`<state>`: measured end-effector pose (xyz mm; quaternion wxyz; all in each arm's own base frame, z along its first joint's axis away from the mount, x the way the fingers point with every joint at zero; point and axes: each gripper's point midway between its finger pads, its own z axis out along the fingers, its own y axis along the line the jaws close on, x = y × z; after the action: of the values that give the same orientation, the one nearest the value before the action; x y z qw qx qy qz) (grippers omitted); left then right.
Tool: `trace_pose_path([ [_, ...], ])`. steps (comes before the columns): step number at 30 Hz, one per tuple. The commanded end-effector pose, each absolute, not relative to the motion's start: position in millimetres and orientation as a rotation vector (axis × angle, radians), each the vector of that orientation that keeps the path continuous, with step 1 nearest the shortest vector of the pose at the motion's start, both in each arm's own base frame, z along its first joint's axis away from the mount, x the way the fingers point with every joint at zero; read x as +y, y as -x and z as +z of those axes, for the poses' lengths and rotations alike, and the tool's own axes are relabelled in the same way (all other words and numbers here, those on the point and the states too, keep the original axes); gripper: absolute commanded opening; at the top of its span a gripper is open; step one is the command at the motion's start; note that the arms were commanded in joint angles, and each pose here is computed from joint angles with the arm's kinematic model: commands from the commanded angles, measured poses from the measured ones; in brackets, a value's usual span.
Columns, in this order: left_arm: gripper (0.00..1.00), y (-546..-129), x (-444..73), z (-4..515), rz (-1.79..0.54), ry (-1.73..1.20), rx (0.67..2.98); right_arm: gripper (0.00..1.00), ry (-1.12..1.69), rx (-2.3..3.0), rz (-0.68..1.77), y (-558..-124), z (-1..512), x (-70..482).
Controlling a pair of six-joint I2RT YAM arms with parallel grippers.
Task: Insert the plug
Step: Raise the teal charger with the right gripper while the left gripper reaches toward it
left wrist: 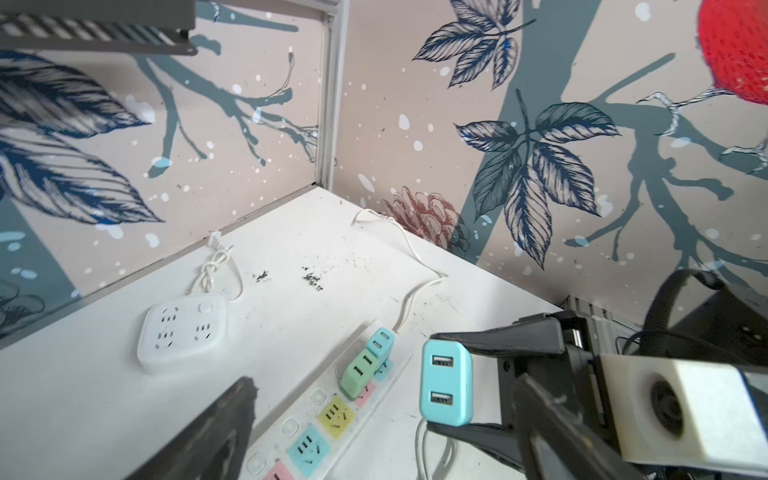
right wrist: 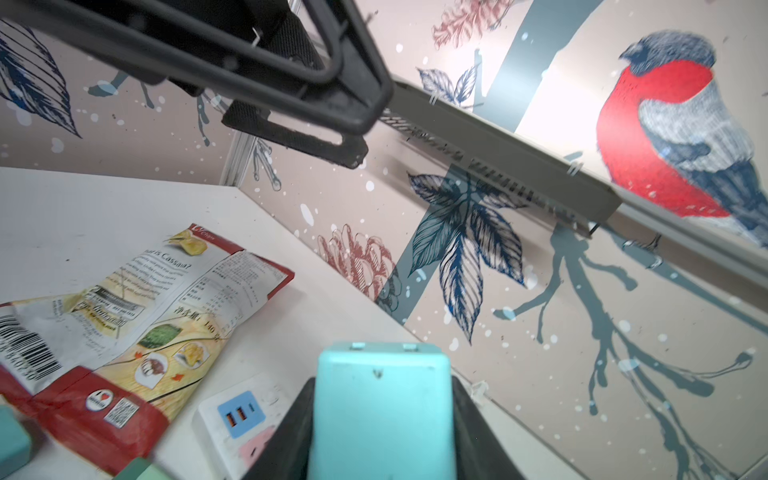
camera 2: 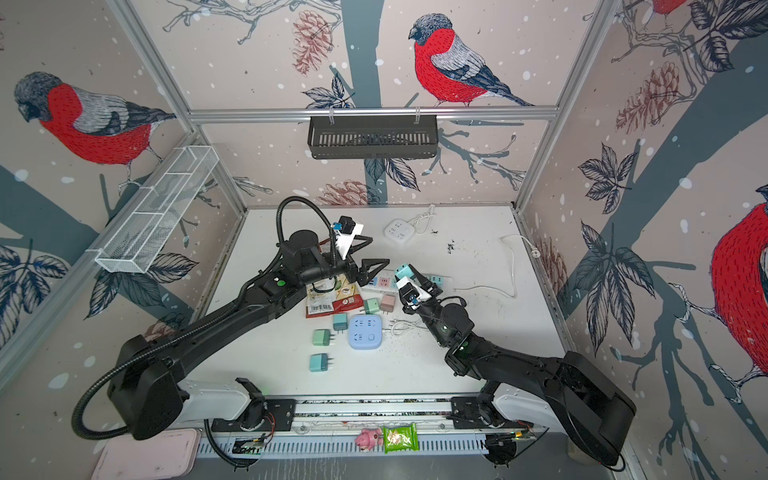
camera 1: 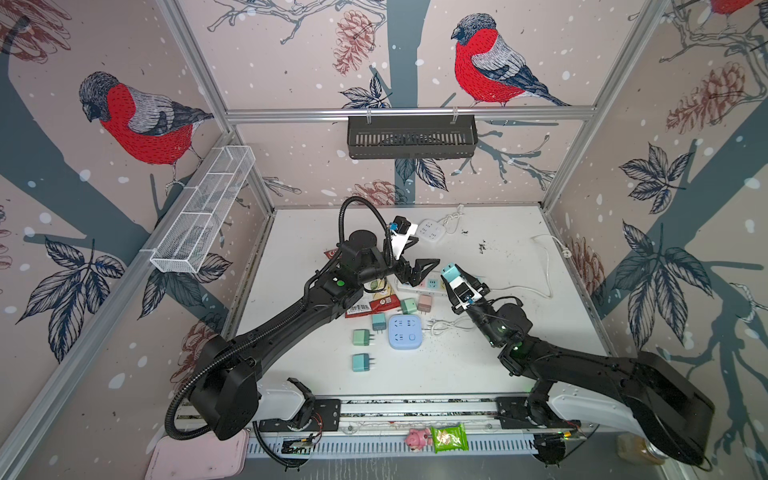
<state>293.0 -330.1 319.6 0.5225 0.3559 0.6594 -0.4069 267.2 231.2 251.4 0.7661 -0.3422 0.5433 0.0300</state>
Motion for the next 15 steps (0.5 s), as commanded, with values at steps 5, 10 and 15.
trace_pose_path([
  [5,0.89,-275,-349,314,-1.022,-1.000,1.556,0.01,0.739,0.958,-0.012,-253,291,227],
  [10,0.86,-259,-367,309,-1.003,-1.101,1.550,0.01,0.763,0.920,-0.012,-250,292,230],
  [15,0.80,-257,-378,305,-0.984,-1.143,1.549,0.01,0.795,0.889,0.016,-241,294,235],
])
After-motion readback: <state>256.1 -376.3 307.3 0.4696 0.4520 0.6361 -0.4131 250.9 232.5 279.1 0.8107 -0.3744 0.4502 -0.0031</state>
